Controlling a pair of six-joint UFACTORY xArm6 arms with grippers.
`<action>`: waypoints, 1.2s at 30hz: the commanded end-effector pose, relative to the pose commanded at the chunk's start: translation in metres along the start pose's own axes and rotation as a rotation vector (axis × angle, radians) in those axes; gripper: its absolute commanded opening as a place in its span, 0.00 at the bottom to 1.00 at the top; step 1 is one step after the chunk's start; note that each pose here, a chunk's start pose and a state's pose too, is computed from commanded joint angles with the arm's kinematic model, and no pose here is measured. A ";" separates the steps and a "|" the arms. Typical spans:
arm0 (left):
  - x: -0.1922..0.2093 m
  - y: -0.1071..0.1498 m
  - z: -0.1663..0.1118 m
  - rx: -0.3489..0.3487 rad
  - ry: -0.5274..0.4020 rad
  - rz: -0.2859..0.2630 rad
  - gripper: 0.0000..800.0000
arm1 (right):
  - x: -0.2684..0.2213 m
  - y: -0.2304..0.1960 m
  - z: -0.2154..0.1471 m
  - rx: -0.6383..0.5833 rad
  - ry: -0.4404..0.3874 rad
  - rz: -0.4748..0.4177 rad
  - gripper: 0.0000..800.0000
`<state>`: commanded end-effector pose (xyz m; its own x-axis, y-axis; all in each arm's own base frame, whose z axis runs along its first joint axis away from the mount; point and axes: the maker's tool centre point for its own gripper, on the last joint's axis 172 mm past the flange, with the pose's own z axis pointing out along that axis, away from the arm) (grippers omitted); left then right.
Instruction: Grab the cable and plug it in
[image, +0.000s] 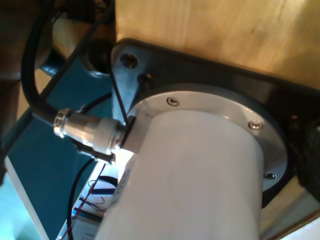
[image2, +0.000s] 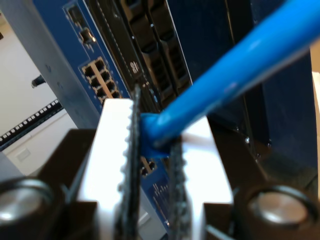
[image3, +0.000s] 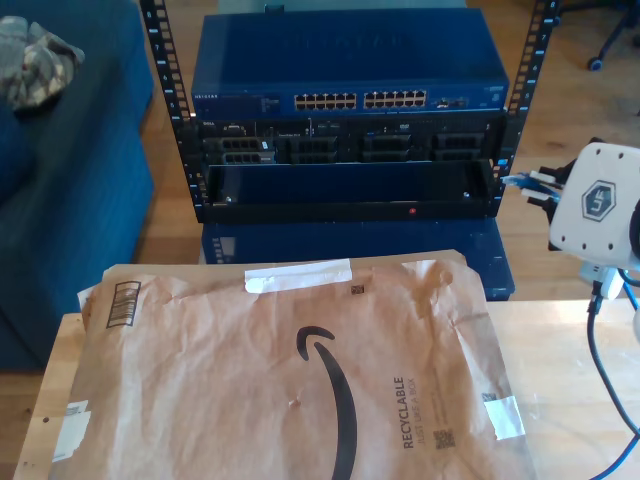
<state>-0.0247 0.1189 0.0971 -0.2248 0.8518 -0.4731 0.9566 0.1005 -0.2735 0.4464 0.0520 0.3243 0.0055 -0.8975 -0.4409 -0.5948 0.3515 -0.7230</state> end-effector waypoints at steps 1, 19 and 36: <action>0.000 0.000 0.001 -0.006 -0.001 0.014 1.00 | 0.002 -0.001 0.000 0.002 0.003 0.002 0.00; 0.030 0.001 0.061 -0.150 0.024 0.081 1.00 | 0.016 0.018 0.003 -0.023 0.025 0.019 0.00; 0.030 0.001 0.060 -0.150 0.025 0.082 1.00 | 0.019 0.005 0.019 -0.003 0.062 -0.001 0.00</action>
<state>-0.0416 0.1142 0.0321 -0.1421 0.8728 -0.4669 0.9889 0.1044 -0.1058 0.4584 0.0415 0.3019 -0.0441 -0.9126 -0.4066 -0.5972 0.3503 -0.7215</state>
